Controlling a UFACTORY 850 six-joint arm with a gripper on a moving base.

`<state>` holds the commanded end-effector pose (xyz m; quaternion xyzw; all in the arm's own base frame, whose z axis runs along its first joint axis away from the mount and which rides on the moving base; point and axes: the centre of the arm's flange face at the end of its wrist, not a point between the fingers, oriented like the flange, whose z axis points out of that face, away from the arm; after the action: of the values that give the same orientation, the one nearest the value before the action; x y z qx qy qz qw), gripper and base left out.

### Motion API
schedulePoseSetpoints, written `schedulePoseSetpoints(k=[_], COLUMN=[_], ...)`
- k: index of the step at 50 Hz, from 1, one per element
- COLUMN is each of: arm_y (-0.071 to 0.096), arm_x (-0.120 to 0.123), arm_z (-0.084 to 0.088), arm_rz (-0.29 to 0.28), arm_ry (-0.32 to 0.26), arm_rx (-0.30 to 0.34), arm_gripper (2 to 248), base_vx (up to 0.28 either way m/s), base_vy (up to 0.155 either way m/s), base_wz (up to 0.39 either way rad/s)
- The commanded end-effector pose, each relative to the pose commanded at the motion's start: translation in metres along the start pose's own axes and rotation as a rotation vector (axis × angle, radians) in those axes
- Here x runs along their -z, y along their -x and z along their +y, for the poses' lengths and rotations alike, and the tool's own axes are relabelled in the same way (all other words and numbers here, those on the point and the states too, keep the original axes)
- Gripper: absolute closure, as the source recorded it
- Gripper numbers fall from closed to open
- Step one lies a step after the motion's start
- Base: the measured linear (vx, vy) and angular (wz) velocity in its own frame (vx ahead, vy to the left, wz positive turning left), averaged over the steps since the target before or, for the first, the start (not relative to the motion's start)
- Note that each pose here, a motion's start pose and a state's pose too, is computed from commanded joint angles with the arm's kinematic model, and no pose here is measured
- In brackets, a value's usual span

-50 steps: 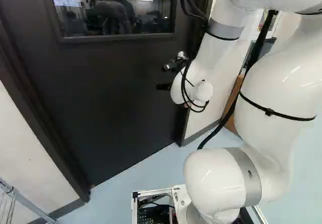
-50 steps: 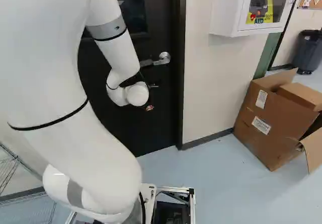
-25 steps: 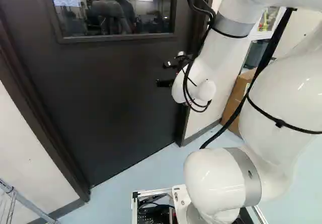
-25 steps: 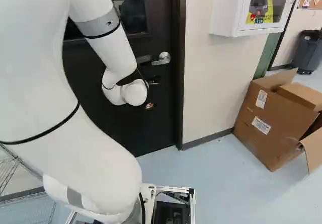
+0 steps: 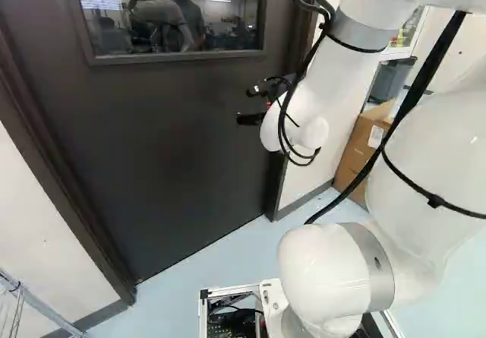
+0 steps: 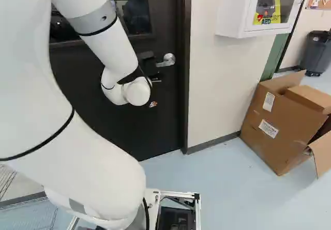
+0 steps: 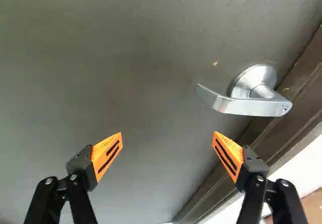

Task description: Open the door and move inside

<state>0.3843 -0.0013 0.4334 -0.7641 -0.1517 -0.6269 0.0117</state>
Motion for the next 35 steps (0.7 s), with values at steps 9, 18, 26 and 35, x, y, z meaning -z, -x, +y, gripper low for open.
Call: schedulePoseSetpoints(k=[9, 18, 26, 35], arm_y=[-0.009, -0.017, -0.025, -0.034], arm_x=[0.003, 0.005, 0.008, 0.004], arm_z=[0.001, 0.003, 0.004, 0.009], arm_rz=[0.022, 0.043, 0.063, 0.082], arm_ry=[0.005, 0.010, 0.015, 0.025], arm_rx=[0.006, 0.013, 0.018, 0.023], arm_gripper=[3, 3, 3, 3], base_vx=[0.000, 0.000, 0.000, 0.000], base_vy=[0.000, 0.000, 0.000, 0.000], base_wz=[0.000, 0.000, 0.000, 0.000])
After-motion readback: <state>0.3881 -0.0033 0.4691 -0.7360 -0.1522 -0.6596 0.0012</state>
